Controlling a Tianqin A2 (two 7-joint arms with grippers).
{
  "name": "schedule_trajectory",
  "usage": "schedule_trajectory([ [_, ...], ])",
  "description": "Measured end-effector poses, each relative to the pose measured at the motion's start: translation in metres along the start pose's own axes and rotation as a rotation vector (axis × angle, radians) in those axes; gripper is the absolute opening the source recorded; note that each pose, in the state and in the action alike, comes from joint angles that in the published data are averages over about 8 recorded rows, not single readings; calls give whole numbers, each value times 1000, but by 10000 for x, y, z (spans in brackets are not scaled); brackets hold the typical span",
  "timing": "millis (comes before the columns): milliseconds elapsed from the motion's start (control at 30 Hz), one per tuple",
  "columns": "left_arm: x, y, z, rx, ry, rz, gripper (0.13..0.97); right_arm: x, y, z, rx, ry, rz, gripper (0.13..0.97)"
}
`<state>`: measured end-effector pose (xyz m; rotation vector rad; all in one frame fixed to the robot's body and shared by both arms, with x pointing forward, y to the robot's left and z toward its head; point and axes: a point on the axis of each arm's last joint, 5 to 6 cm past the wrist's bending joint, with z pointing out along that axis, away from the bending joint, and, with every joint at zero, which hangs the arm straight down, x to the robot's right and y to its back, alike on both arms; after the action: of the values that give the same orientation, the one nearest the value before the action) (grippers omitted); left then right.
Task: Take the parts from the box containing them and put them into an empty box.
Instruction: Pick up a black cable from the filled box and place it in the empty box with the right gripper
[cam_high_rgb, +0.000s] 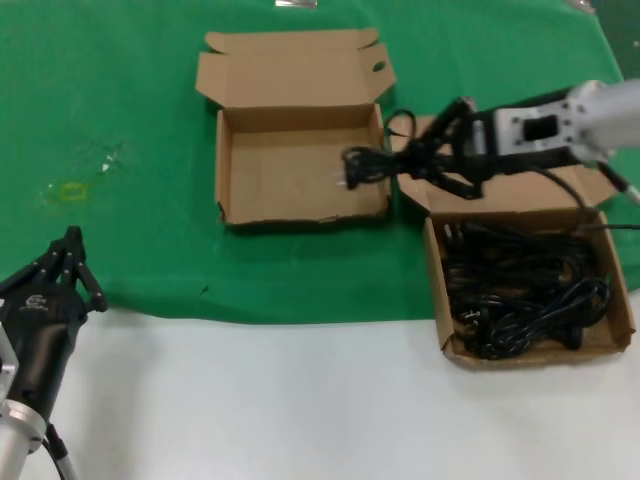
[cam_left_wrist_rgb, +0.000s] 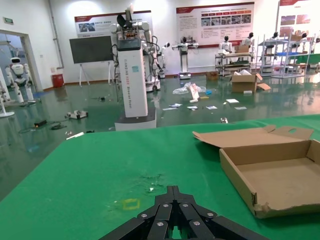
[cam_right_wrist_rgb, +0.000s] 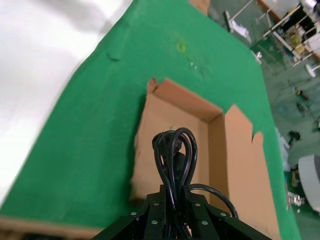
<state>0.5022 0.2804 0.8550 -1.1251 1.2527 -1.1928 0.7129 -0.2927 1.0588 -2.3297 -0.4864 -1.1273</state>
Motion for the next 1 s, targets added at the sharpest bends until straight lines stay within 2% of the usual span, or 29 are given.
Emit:
schedule_trajectory([
  [267,0,0,0,0,0,0,144,89,-208,589,45,27,-35,202],
  [533,0,0,0,0,0,0,144,140,-414,1046,59,51,-69,201],
  [767,0,0,0,0,0,0,144,81,-600,1309,43,78,-86,201],
  [1000,0,0,0,0,0,0,144,-9,-679,1445,15,102,-89,201],
])
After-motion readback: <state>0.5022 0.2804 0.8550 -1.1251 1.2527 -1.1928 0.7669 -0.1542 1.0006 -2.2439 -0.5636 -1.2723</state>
